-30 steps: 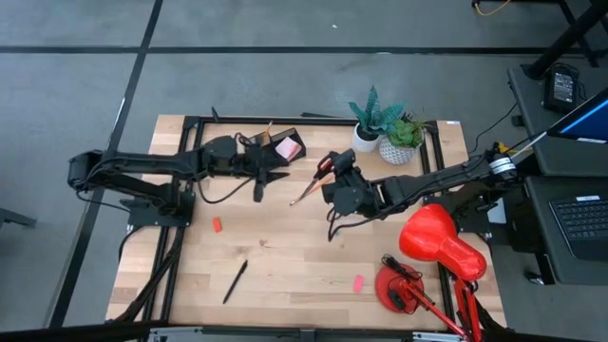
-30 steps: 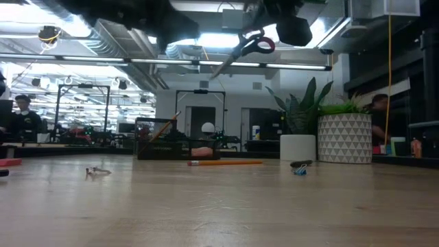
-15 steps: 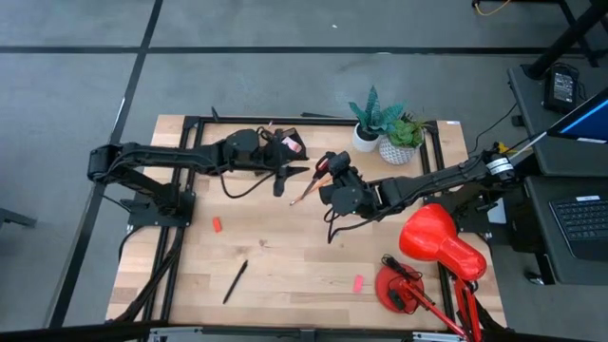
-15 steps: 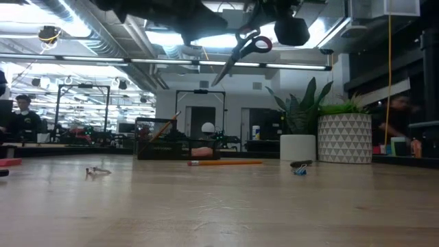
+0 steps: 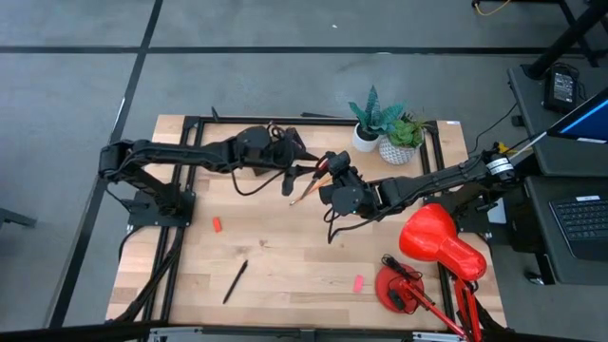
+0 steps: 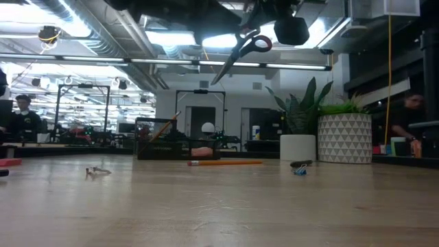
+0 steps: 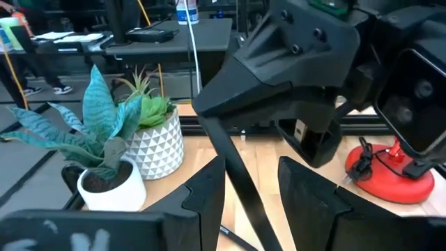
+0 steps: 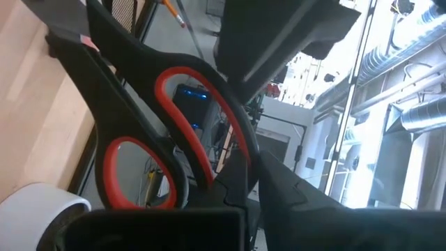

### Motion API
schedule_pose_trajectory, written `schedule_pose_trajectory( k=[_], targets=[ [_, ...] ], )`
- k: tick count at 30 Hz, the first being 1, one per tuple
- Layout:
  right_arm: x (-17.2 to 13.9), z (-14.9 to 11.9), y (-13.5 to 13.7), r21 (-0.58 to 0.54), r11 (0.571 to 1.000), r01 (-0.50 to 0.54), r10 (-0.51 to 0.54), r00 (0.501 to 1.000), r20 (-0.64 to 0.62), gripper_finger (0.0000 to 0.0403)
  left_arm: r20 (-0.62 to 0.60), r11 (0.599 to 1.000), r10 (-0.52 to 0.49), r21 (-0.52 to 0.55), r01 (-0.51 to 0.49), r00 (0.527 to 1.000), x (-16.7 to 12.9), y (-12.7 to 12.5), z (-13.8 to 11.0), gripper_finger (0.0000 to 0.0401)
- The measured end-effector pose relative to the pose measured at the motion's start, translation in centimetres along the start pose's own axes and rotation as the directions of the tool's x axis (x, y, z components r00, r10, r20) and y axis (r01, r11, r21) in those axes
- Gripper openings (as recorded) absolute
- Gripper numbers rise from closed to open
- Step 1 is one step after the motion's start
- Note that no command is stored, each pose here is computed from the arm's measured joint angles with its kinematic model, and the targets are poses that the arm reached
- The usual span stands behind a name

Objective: Pick and place office supplies into organizer
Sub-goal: Put the scissors into the desk organizer

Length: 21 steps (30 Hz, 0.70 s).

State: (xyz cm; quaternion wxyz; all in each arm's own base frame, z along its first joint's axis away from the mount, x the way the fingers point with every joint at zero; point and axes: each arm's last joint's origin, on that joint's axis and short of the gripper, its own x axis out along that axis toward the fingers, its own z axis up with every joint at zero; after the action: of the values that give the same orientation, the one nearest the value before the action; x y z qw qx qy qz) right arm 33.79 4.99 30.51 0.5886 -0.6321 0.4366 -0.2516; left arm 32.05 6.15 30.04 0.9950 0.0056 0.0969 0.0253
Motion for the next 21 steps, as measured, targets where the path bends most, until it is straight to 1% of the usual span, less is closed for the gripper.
schedule_pose_trajectory(
  k=[7, 11, 15, 18, 21],
  targets=[
    [0.0, 0.0, 0.0, -0.007, 1.000, -0.001, 0.001, 1.000, 0.003, 0.0011, -0.027, 1.000, 0.000, -0.014, -0.001, 1.000, 1.2, 0.2, -0.5, 0.0128],
    [0.0, 0.0, 0.0, -0.006, 1.000, 0.000, 0.000, 1.000, 0.002, 0.0011, -0.016, 1.000, 0.001, -0.011, -0.002, 1.000, 2.0, 0.4, 0.0, 0.0128],
    [0.0, 0.0, 0.0, 0.006, 1.000, 0.000, 0.000, 1.000, 0.002, 0.0011, -0.012, 1.000, 0.003, -0.001, -0.003, 1.000, 2.1, 0.4, 0.2, 0.0126],
    [0.0, 0.0, 0.0, 0.005, 1.000, 0.000, 0.000, 1.000, 0.002, 0.0011, -0.013, 1.000, 0.007, -0.002, -0.007, 1.000, 2.1, 0.6, 0.2, 0.0119],
    [0.0, 0.0, 0.0, 0.005, 1.000, 0.000, 0.000, 1.000, 0.002, 0.0011, -0.018, 1.000, 0.012, -0.001, -0.012, 1.000, 2.1, 0.8, 0.2, 0.0102]
  ],
)
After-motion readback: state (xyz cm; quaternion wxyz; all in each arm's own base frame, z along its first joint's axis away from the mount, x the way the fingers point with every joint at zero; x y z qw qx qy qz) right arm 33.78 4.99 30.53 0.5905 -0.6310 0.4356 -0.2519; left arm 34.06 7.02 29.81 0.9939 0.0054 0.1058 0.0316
